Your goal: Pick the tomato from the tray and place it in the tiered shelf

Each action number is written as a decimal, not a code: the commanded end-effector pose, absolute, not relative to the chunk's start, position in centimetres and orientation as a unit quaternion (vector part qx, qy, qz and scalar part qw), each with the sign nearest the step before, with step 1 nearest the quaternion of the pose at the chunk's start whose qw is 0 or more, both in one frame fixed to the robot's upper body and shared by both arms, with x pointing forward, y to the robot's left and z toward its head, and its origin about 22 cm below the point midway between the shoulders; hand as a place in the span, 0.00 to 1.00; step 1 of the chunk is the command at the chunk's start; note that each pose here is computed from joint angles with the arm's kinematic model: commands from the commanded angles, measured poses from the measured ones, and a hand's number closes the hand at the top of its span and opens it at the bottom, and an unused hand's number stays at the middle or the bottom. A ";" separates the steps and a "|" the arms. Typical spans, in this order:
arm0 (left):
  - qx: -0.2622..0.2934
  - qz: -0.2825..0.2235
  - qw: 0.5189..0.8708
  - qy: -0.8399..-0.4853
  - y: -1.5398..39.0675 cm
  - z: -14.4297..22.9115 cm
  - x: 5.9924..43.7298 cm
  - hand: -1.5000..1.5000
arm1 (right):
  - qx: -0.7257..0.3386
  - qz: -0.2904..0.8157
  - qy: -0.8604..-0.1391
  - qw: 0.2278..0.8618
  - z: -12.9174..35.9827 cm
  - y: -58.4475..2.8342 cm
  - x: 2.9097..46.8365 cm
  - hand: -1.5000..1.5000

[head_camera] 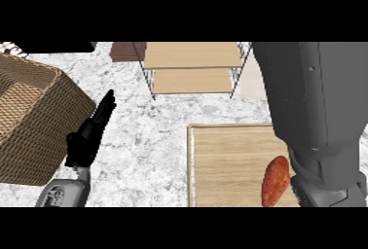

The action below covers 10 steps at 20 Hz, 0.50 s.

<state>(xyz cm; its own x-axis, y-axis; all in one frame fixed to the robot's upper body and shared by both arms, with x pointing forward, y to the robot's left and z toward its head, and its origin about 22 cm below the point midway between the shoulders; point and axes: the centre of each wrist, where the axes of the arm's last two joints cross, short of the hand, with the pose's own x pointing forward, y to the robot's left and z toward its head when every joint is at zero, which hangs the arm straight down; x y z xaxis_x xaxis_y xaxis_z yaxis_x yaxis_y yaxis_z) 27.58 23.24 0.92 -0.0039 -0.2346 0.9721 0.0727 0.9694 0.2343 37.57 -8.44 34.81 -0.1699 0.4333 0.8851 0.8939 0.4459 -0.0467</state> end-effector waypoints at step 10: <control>0.084 -0.078 0.716 -0.689 25.0 -0.1 26.7 0.50 | -0.477 -0.236 -0.627 0.568 32.6 -17.6 29.9 0.00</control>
